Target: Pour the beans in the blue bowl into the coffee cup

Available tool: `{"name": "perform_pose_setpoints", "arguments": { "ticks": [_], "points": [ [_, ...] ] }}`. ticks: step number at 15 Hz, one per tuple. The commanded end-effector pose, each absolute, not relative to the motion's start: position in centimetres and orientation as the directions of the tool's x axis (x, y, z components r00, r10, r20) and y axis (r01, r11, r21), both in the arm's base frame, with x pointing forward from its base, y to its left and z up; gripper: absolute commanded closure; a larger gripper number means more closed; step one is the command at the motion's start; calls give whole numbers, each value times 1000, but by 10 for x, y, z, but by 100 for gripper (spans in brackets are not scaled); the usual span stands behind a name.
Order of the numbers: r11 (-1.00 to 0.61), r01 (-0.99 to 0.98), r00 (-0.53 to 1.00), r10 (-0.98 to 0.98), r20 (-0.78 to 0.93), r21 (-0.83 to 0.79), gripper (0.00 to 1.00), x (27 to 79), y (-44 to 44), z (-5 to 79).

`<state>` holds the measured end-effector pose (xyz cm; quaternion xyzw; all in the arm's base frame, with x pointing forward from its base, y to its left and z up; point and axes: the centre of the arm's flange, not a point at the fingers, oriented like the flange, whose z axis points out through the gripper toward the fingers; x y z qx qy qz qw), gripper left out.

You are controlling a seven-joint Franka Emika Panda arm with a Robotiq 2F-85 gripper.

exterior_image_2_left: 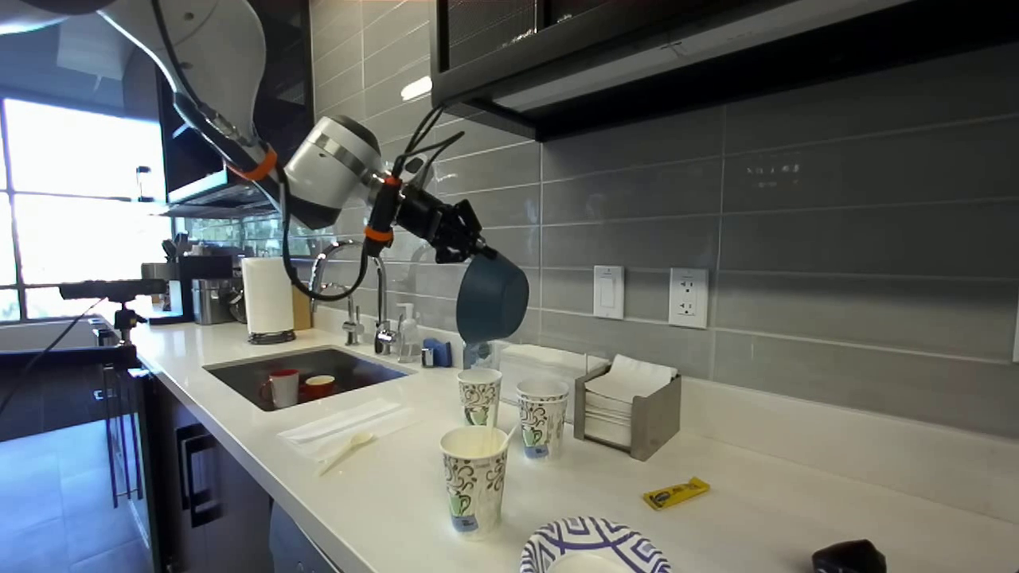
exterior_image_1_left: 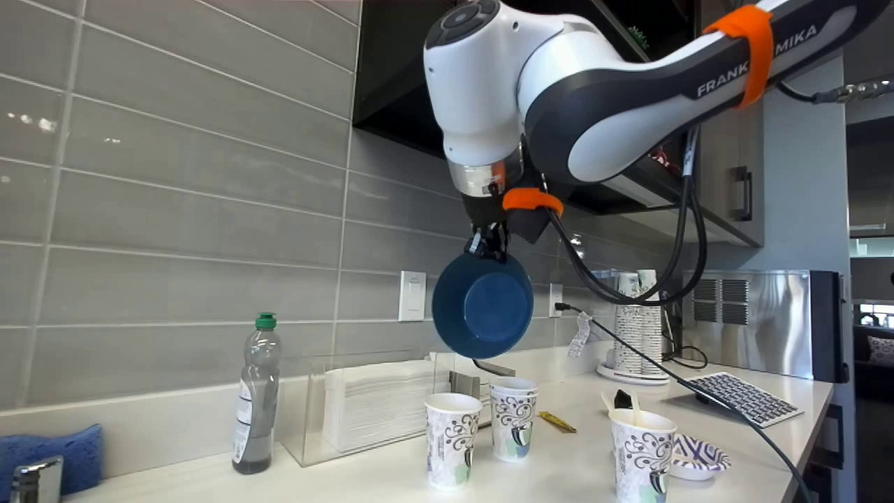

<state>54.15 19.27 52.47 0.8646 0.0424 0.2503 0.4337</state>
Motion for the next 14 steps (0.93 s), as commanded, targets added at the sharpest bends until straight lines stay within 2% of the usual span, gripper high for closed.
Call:
{"name": "perform_pose_setpoints", "arguments": {
  "ticks": [1,8,14],
  "points": [
    [-722,-182,882,180,435,668,99,516,173,549],
    [-876,-212,895,4,445,434,99,487,155,558],
    [-951,-248,889,-149,433,183,99,452,129,533]
  ]
}}
